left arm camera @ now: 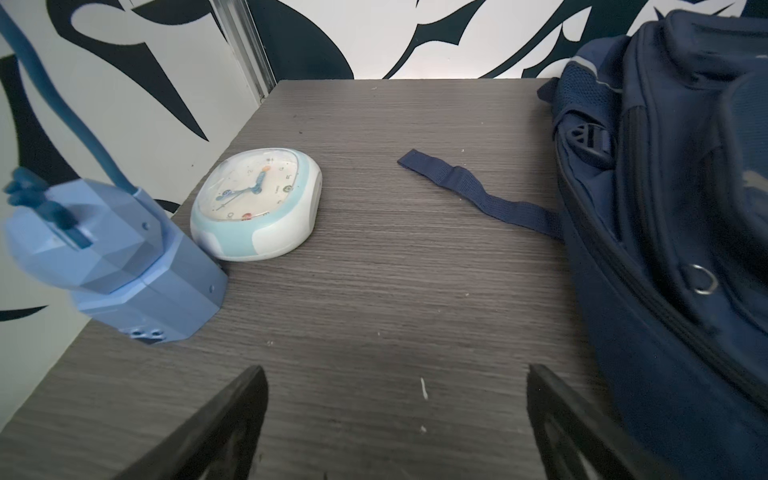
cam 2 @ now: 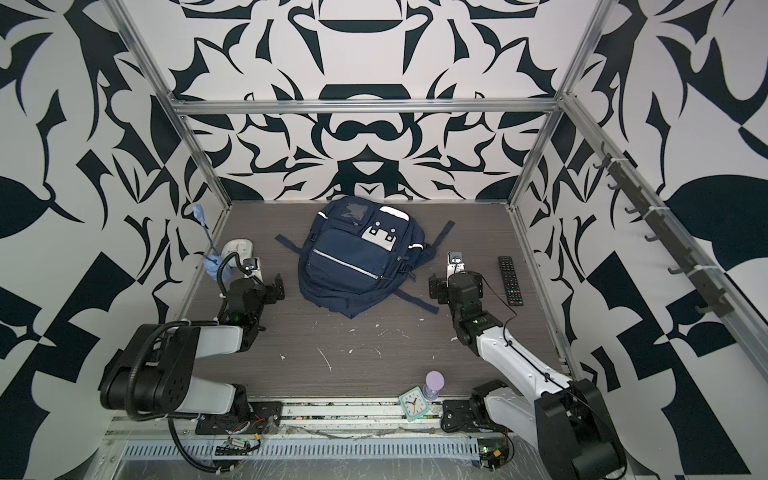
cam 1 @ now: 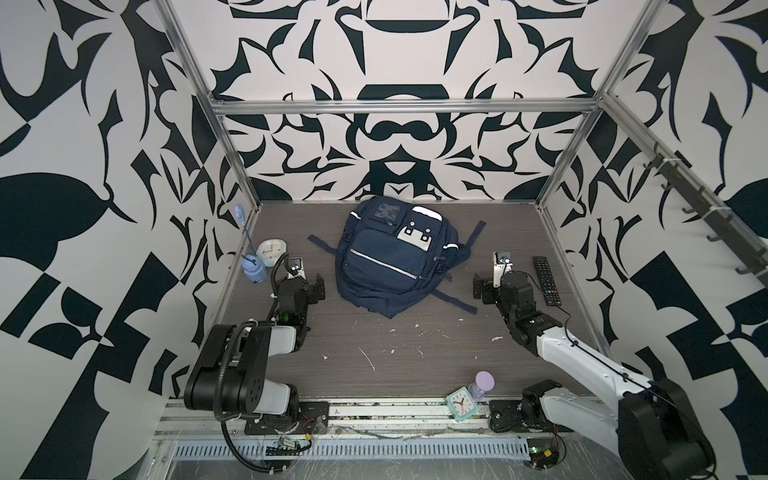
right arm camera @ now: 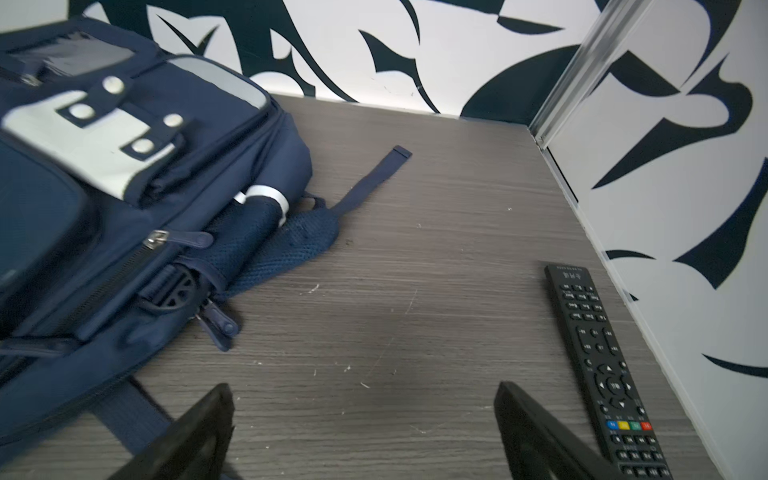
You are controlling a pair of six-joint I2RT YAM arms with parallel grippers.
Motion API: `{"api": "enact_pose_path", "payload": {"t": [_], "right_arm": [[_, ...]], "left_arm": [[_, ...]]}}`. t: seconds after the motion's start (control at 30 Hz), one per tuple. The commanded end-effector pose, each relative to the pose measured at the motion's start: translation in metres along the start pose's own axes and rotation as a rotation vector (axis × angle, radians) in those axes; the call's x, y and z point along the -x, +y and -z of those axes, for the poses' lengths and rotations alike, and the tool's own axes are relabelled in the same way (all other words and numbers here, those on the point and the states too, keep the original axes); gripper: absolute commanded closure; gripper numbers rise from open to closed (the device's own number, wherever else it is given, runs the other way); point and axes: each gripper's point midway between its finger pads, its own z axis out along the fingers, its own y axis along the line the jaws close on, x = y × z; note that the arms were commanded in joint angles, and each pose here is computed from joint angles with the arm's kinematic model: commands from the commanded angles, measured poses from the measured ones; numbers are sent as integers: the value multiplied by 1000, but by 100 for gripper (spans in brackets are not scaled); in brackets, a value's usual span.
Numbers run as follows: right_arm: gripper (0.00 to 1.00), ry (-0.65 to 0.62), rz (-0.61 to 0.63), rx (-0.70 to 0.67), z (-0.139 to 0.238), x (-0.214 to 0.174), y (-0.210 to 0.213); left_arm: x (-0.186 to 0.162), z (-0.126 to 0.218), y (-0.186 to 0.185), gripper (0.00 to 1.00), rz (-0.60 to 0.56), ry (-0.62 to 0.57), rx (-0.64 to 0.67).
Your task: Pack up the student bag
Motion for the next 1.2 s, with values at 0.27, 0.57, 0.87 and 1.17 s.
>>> {"api": "enact_pose_path", "payload": {"t": [0.27, 0.57, 0.87, 1.17], "right_arm": [[0, -87, -16, -104, -20, 3, -29], [0, -139, -73, -114, -44, -6, -49], [6, -160, -64, -85, -63, -25, -44], [1, -90, -73, -130, -69, -30, -51]], "left_arm": [[14, -15, -14, 1, 28, -36, -123], [15, -16, -14, 1, 29, -37, -122], [15, -16, -14, 1, 29, -38, -122], [15, -16, -14, 1, 29, -38, -121]]}}
